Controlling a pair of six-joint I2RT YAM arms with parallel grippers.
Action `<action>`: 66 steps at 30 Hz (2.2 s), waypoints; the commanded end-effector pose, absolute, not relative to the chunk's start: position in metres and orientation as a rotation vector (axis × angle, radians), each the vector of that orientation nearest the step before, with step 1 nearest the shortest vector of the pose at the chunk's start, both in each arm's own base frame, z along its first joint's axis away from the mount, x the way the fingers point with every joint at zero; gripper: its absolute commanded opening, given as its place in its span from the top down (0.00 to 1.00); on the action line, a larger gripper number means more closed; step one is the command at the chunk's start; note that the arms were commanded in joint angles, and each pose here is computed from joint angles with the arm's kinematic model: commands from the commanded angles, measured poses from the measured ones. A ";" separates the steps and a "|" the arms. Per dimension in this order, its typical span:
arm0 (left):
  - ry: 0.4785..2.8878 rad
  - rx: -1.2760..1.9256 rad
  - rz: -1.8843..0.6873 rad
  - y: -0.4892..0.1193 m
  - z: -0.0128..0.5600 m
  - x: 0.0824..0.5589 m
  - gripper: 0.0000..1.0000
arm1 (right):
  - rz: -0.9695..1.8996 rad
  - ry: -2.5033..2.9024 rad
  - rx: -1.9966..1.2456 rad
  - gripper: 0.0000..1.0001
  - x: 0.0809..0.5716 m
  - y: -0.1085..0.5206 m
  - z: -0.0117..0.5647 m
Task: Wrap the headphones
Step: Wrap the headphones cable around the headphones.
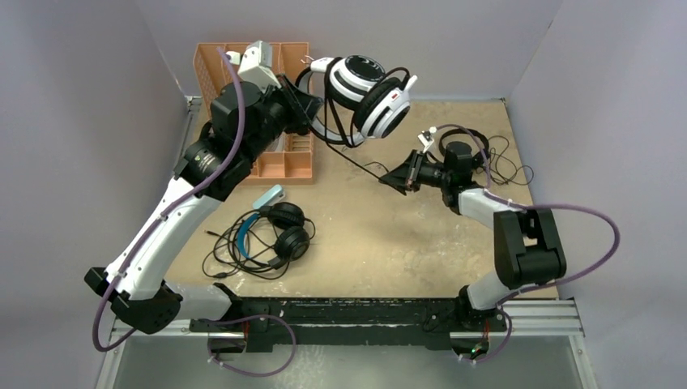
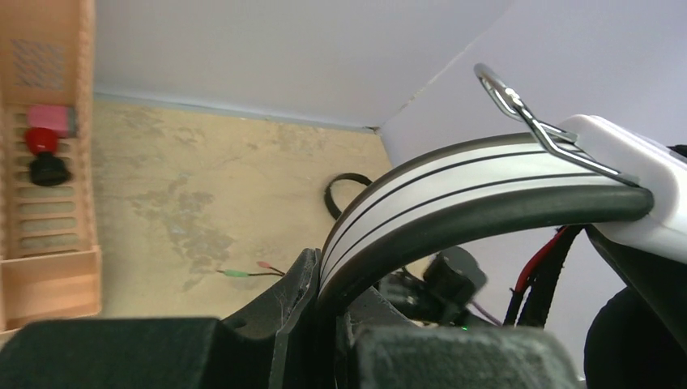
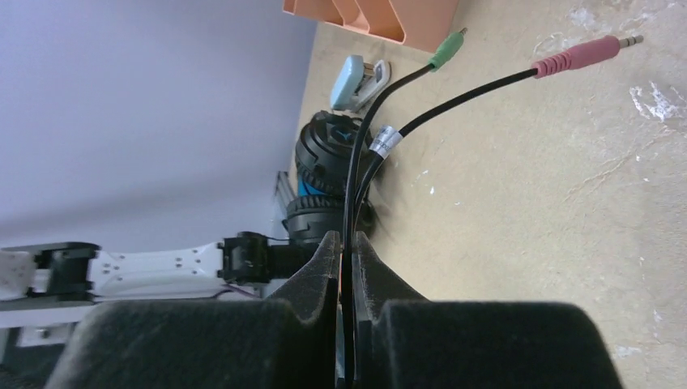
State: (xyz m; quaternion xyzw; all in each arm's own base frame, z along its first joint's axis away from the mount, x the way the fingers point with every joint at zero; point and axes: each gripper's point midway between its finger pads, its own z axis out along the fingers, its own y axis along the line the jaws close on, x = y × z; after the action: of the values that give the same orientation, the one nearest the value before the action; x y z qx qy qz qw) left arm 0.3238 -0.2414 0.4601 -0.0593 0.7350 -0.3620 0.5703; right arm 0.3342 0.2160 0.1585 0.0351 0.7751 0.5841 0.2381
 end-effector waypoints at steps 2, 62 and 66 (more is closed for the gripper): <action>1.448 -0.350 -0.809 -0.194 0.530 0.327 1.00 | 1.455 2.287 -0.172 1.00 0.291 0.249 0.133; 2.193 0.304 -0.105 -0.313 0.174 0.322 1.00 | 1.314 1.455 -0.105 1.00 0.404 0.130 0.469; 2.233 0.070 -0.143 -0.287 0.165 0.345 1.00 | 1.311 1.452 -0.120 1.00 0.384 0.146 0.474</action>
State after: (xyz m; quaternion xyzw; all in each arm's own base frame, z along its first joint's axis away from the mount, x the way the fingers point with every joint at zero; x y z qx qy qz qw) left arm 0.3302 -0.3084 0.1647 0.1280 0.8829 -0.0286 0.4508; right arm 0.4210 0.1350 0.4068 0.0018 0.6811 0.5466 0.4872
